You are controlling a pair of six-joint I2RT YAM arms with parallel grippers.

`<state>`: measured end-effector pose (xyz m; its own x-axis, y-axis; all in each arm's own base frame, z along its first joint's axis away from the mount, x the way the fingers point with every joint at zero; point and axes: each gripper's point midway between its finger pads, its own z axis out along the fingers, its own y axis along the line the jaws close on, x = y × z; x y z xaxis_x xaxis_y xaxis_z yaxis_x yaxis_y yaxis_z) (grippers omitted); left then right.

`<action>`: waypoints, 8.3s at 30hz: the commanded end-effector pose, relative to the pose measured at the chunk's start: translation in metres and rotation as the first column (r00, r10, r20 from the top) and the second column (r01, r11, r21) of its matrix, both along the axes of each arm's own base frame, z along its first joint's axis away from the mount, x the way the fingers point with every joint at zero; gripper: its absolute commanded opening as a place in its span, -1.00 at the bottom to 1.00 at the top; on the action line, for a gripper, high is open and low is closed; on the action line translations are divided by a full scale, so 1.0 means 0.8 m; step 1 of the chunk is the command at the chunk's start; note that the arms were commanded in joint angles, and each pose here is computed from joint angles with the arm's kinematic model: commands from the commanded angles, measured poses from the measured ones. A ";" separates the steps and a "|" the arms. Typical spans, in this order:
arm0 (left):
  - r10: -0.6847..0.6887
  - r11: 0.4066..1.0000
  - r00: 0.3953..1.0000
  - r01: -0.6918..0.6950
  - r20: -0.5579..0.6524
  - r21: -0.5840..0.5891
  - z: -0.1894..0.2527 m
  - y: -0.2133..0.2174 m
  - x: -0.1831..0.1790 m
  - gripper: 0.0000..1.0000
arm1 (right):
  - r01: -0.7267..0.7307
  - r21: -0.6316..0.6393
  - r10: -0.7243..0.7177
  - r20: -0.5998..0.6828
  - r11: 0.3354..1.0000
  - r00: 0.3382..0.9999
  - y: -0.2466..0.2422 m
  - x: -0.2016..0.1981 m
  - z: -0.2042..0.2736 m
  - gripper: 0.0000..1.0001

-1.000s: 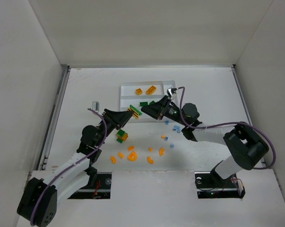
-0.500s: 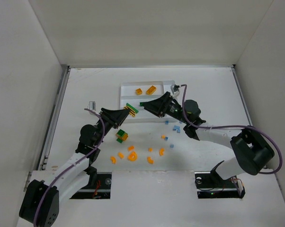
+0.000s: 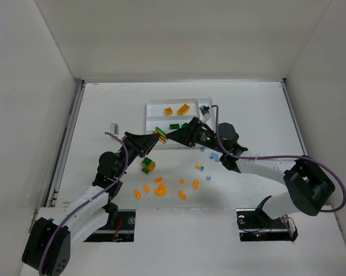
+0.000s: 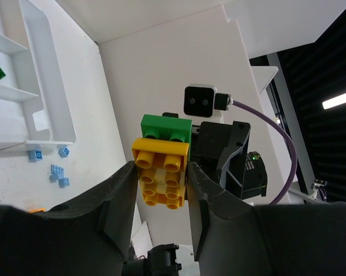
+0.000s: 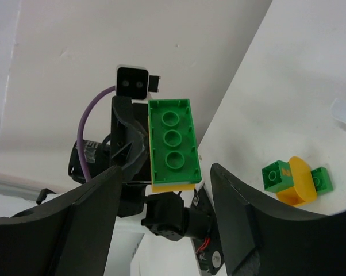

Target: Sort the legos into containers by color

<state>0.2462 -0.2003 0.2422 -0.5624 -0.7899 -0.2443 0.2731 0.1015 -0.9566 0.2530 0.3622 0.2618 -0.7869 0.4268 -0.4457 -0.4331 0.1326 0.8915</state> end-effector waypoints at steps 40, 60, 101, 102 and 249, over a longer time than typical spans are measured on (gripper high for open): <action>-0.165 0.983 0.984 0.159 0.069 0.088 0.001 -0.024 -0.037 -1.00 | 0.152 -0.015 -0.148 0.170 0.988 0.974 -0.045 0.055 0.060 -0.27; -0.024 0.997 0.995 0.017 0.093 0.077 0.023 0.007 -0.008 -0.95 | 0.175 -0.403 -0.180 0.024 0.898 0.983 -0.046 0.136 -0.093 -0.25; 0.340 0.921 0.936 -0.312 -0.093 0.233 -0.060 0.063 0.102 -0.91 | 0.230 -0.680 -0.190 0.134 0.696 0.973 -0.007 0.216 -0.123 0.15; 0.343 0.919 0.934 -0.313 -0.096 0.240 -0.060 0.059 0.106 -0.91 | 0.273 -0.666 -0.225 0.159 0.694 0.961 -0.020 0.214 -0.112 0.09; 0.200 0.778 0.979 -0.186 0.044 0.600 -0.084 -0.037 0.061 -0.32 | 0.348 -0.393 -0.221 0.333 0.851 0.916 -0.034 0.078 -0.085 -0.43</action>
<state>0.2805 -0.2215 0.1376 -0.4993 -0.5366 -0.6802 0.1078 0.7405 -0.6633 0.3157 0.3297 0.1630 -0.5272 0.2594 -0.8092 -0.4794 0.6955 0.5352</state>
